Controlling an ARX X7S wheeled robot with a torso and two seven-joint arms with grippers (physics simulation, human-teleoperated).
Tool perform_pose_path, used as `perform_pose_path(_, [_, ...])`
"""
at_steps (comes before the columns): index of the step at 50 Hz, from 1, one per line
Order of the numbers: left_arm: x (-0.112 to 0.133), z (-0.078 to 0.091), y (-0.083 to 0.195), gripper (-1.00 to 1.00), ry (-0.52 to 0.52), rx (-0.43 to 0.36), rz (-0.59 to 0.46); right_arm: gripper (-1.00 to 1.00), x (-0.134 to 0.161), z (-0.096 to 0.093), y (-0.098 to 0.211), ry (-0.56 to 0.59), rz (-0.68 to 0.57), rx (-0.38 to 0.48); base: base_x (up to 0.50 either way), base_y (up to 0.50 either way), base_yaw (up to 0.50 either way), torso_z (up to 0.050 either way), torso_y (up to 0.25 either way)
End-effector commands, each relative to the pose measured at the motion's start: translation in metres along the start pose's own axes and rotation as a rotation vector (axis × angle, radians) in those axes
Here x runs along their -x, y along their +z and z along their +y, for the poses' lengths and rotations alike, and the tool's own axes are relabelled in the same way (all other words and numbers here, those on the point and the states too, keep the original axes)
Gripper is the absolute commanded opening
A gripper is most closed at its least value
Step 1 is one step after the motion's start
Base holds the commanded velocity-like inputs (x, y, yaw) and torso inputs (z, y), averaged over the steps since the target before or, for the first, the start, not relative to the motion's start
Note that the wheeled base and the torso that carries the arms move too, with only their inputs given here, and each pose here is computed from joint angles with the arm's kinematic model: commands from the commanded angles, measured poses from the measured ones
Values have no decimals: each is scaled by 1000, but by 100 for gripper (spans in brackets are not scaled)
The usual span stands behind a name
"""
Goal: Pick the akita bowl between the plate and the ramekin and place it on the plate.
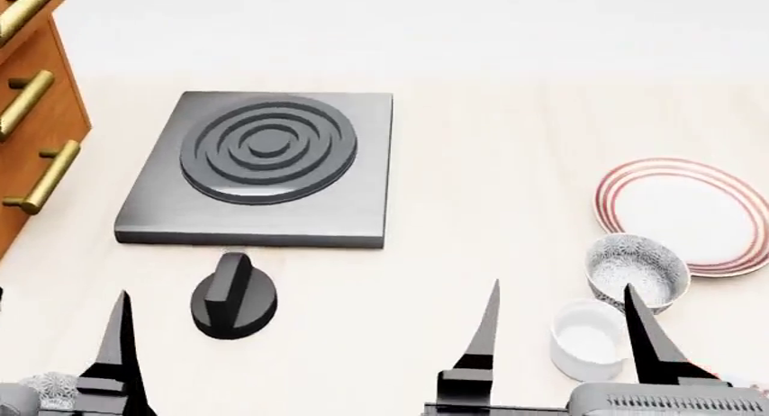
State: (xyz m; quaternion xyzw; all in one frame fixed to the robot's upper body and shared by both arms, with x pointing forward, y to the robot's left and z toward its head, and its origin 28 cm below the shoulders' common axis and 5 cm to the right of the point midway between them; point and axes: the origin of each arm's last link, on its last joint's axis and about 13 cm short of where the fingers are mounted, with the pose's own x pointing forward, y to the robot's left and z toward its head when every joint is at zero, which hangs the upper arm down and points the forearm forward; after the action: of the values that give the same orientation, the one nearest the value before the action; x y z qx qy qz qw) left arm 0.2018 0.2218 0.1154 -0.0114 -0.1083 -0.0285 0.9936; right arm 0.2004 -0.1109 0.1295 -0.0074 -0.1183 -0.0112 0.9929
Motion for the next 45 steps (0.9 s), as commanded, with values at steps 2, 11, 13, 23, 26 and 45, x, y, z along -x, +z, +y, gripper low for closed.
perform_pose_path(2, [0,1,15,100,-5,-1,-39,100,1,-1,17,21,-40,6,500,0,0,0,0])
perform_pose_path(11, [0,2,18,100,-1,-2,-50,100,1,-1,23,35,-59,14,500,0,0,0,0])
perform_pose_path(13, [-1,2,19,100,0,-5,-55,100,1,-1,24,39,-61,14,500,0,0,0,0])
perform_pose_path(23, [-3,2,29,100,-10,-1,-73,100,0,-2,34,40,-79,29,500,0,0,0,2])
perform_pose_path(26, [-3,2,31,100,-13,-1,-81,100,1,-2,37,49,-83,35,500,0,0,0,0])
perform_pose_path(45, [-1,3,29,100,-15,0,-77,100,0,-6,41,37,-113,21,342,-15,0,0,0])
